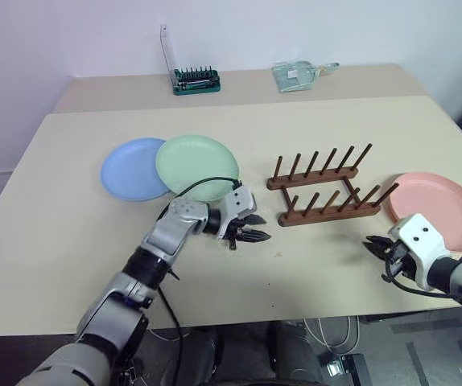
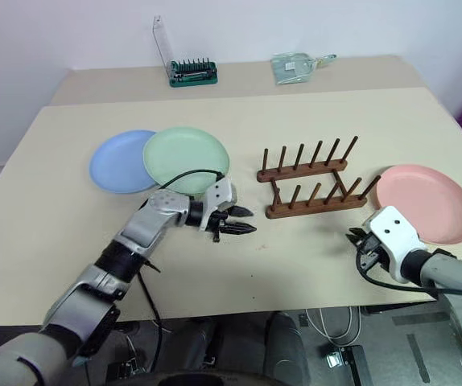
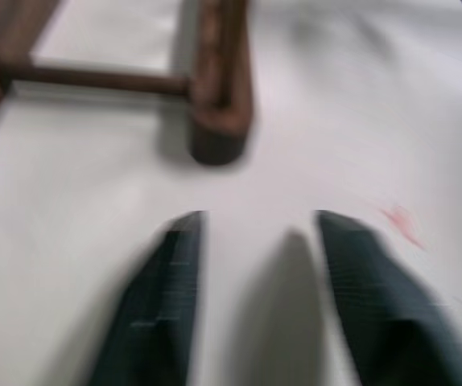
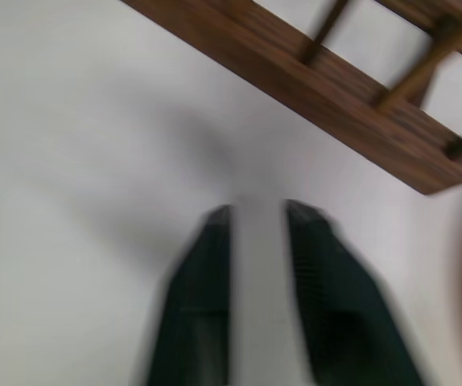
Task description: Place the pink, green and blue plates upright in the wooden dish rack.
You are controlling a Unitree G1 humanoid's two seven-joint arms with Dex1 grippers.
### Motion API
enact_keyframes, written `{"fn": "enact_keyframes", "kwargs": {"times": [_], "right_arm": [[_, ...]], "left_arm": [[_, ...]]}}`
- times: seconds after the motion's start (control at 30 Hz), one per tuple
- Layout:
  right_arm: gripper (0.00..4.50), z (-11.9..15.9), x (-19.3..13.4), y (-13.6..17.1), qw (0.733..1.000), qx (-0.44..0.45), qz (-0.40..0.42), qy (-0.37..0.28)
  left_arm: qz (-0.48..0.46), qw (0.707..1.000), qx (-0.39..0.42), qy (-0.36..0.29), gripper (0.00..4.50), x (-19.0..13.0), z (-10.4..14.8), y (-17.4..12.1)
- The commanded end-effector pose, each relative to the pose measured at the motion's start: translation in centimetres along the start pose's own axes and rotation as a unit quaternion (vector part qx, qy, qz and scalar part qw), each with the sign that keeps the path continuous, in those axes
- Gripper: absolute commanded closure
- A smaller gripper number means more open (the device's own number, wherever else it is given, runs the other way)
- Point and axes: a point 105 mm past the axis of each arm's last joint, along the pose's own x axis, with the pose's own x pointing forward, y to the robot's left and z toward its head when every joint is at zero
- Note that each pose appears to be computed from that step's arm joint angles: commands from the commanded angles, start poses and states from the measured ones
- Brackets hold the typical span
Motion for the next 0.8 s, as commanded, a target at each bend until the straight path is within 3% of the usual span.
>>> {"fn": "enact_keyframes", "kwargs": {"times": [0.03, 0.27, 0.47, 0.8], "right_arm": [[4.50, -0.2, 1.2, -1.6, 0.999, -0.030, -0.035, 0.023], [4.50, 0.8, 4.4, -3.6, 0.996, -0.052, -0.063, 0.024], [4.50, 2.1, 6.1, -4.8, 0.994, -0.067, -0.084, 0.007], [4.50, 3.6, 7.3, -6.4, 0.990, -0.080, -0.113, -0.019]], "left_arm": [[-0.007, 0.999, 0.011, -0.031, 3.37, 2.0, 3.2, -1.9], [0.083, 0.996, -0.041, 0.008, 3.37, 5.5, 3.5, -1.1], [0.201, 0.977, -0.054, 0.042, 3.37, 5.2, 1.7, 2.1], [0.266, 0.962, -0.051, 0.036, 3.37, 4.1, 1.4, 4.6]]}}
